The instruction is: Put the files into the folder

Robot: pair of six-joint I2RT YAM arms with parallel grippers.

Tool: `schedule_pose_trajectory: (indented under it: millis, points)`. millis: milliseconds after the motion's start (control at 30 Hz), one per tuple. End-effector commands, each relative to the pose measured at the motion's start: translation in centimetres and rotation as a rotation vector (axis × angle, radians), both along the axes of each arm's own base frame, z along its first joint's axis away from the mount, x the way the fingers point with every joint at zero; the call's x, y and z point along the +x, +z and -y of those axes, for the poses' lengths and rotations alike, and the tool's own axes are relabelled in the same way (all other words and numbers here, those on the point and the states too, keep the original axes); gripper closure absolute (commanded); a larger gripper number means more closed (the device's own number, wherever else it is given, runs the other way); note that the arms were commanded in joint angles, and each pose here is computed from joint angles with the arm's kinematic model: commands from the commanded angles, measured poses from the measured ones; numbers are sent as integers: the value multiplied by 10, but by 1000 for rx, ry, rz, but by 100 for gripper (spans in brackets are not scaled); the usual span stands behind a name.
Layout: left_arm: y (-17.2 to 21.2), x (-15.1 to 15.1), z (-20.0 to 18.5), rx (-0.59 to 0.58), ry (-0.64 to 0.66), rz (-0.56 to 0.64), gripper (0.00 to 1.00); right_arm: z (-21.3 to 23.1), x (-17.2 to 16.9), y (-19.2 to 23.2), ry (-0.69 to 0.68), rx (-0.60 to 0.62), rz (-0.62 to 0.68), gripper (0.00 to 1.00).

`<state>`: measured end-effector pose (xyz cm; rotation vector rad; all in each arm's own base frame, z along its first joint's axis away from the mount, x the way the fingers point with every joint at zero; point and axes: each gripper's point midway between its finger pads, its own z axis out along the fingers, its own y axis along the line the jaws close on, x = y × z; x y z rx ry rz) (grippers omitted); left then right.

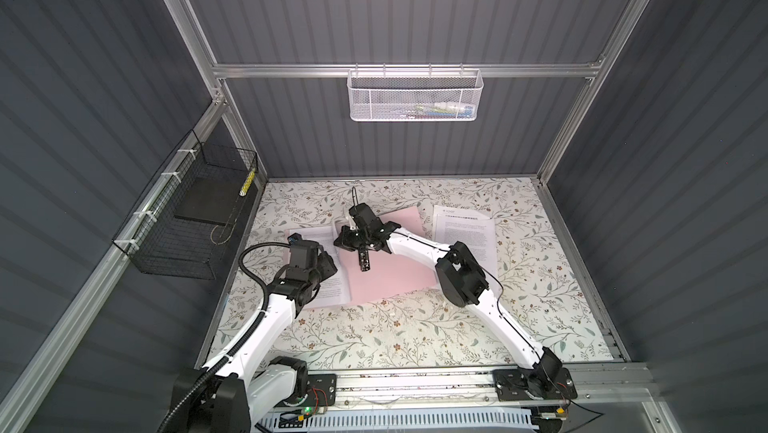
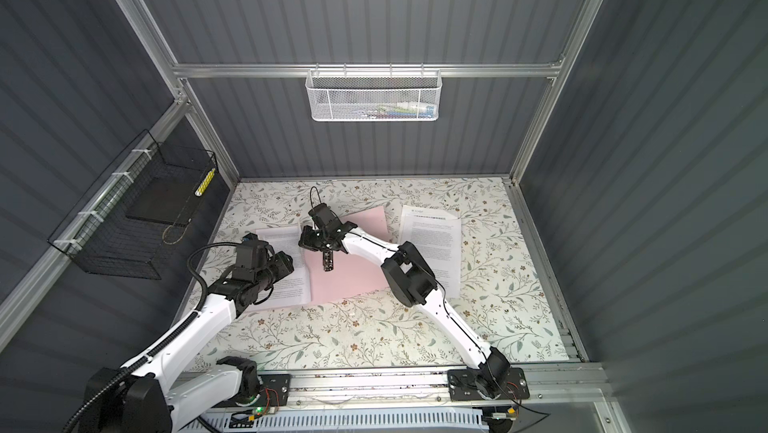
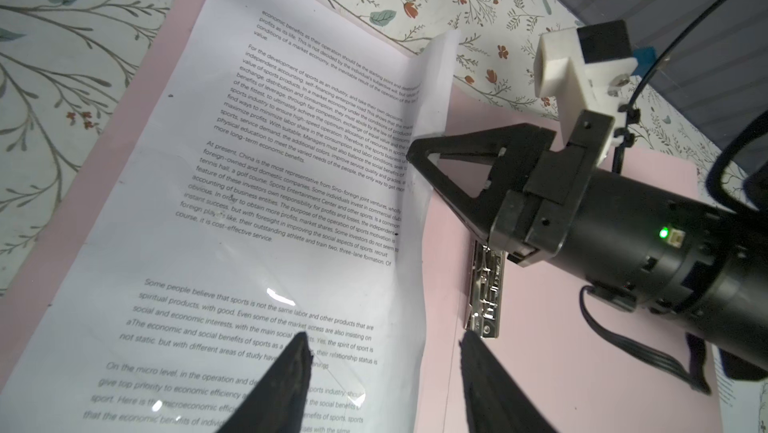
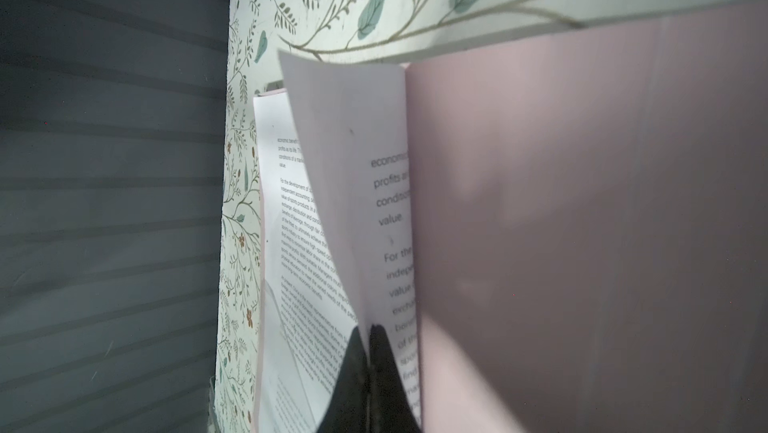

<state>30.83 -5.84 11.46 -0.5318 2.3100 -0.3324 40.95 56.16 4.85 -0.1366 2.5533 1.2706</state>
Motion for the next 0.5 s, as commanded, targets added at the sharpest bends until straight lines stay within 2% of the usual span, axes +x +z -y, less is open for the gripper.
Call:
schedule_pose_trajectory:
  millis: [0,333,467]
  points:
    - [-4,0,-1,-3,5,-9,41,-7,-6,2,6,8,-10,100]
    - [-5,-3,-4,5,11,-6,41,-8,-3,1,6,16,-13,100]
    - [-5,-4,-5,8,14,-8,41,-3,2,12,25,7,34,100]
